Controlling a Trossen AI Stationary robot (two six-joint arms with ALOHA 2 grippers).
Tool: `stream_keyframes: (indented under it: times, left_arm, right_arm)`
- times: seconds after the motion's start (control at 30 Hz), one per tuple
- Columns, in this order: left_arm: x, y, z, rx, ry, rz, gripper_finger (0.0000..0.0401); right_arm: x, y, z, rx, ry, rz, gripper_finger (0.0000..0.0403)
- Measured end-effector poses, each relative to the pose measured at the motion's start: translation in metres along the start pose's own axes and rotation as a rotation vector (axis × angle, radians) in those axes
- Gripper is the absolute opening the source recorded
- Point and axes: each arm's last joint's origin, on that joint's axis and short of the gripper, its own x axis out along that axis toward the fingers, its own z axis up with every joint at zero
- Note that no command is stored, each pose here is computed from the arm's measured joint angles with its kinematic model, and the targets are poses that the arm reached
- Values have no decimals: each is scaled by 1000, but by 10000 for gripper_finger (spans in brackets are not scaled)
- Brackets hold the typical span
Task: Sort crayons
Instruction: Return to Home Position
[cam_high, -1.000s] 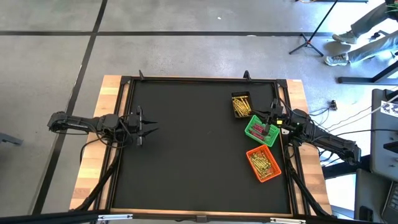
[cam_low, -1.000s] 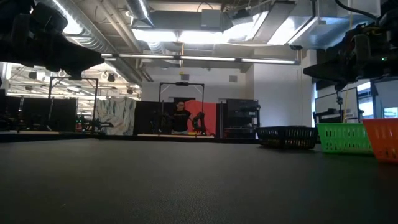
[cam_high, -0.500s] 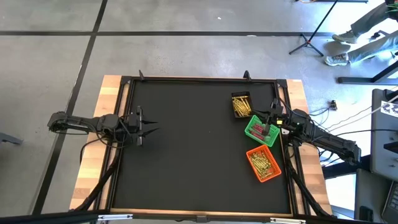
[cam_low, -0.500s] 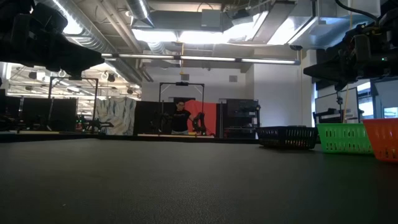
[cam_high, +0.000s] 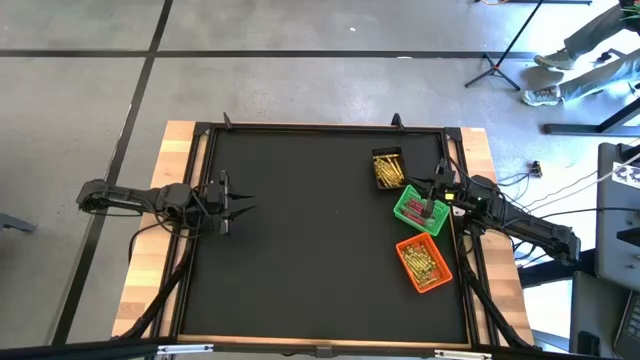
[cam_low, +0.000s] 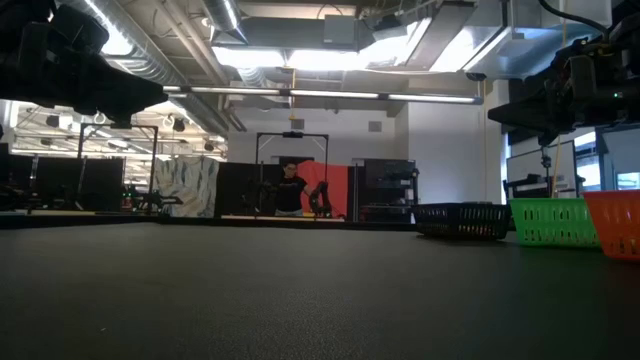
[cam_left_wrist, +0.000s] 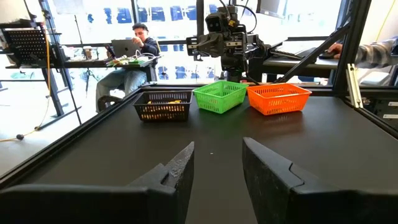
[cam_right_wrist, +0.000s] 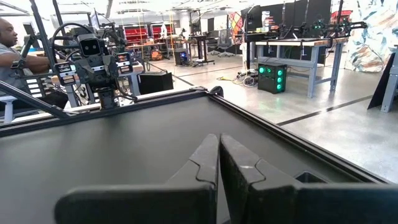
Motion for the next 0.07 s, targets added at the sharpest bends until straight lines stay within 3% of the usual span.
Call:
stream_keyframes:
  times: [0.07]
  left_arm:
    - [0, 0, 0, 0, 0, 0, 119]
  right_arm:
    - [0, 0, 0, 0, 0, 0, 14]
